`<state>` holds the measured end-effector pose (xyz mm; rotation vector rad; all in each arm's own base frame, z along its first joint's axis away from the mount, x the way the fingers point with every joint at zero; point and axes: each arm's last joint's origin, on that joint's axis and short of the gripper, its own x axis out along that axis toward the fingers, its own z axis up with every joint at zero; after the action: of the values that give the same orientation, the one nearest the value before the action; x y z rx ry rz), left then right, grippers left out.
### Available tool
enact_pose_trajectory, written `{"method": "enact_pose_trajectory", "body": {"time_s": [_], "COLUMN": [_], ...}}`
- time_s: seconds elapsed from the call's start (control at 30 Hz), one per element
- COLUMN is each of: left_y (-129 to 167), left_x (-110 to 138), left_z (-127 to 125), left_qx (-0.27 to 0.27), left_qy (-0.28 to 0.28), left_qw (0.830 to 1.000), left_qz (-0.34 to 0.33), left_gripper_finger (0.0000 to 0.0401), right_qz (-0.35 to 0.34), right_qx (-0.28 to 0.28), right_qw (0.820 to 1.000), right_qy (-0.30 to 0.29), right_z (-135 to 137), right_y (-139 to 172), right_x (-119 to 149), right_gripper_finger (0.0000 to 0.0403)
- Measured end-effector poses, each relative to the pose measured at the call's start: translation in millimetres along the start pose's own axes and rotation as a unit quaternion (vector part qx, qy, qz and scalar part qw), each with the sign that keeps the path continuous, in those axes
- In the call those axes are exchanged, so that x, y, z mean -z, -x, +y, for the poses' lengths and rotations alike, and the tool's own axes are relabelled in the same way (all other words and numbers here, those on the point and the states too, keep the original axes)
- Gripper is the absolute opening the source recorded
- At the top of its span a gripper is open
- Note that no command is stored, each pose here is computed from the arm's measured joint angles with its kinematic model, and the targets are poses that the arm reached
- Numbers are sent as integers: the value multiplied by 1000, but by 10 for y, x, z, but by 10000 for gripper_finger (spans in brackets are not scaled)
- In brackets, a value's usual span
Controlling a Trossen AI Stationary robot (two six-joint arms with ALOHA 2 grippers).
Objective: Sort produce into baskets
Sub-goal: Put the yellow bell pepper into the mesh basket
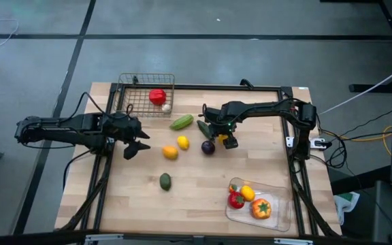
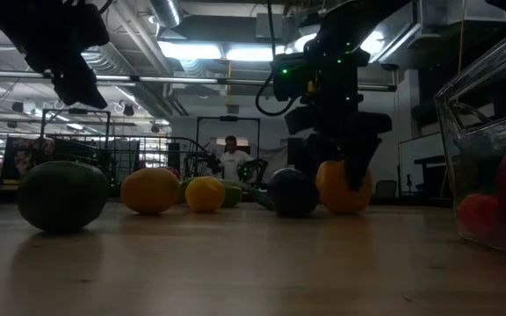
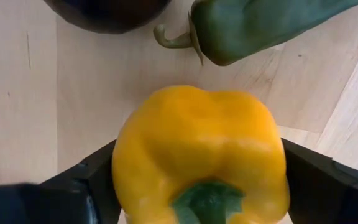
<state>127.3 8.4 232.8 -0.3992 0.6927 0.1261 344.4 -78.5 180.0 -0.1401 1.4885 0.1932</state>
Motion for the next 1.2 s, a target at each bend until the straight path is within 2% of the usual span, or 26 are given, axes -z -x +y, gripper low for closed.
{"method": "enact_pose_trajectory", "body": {"time_s": [0.1, 0.27, 0.5, 0.63, 0.77, 0.93, 1.07, 1.17, 1.2], "left_y": [-1, -1, 0, 2, 9, 44, 90, 133, 148], "left_x": [-6, -17, -38, -51, -108, -255, -372, -452, -475], "left_z": [5, 19, 16, 30, 33, 20, 42, 78, 94], "left_qx": [-9, -34, -37, -63, -88, -102, -113, -128, -136], "left_qy": [45, 81, 83, 84, 85, 85, 83, 83, 82], "left_qw": [999, 996, 995, 993, 988, 974, 960, 946, 941], "left_qz": [-6, -22, -35, -51, -94, -181, -244, -287, -299], "left_gripper_finger": [247, 247, 247, 247, 246, 247, 247, 247, 247], "right_qz": [7, -15, -110, -211, -324, -420, -461, -475, -474], "right_qx": [-3, 11, 111, 177, 233, 278, 288, 286, 279], "right_qw": [1000, 1000, 988, 961, 917, 864, 839, 832, 835], "right_qy": [-1, -1, 6, 2, 8, 8, 4, -14, -23], "right_z": [1, -41, -183, -274, -351, -425, -552, -679, -720], "right_y": [38, 250, 757, 1035, 1223, 1374, 1376, 1298, 1258], "right_x": [-3, -115, -407, -611, -793, -936, -986, -1003, -999], "right_gripper_finger": [330, 342, 343, 344, 344, 344, 344, 344, 344]}}
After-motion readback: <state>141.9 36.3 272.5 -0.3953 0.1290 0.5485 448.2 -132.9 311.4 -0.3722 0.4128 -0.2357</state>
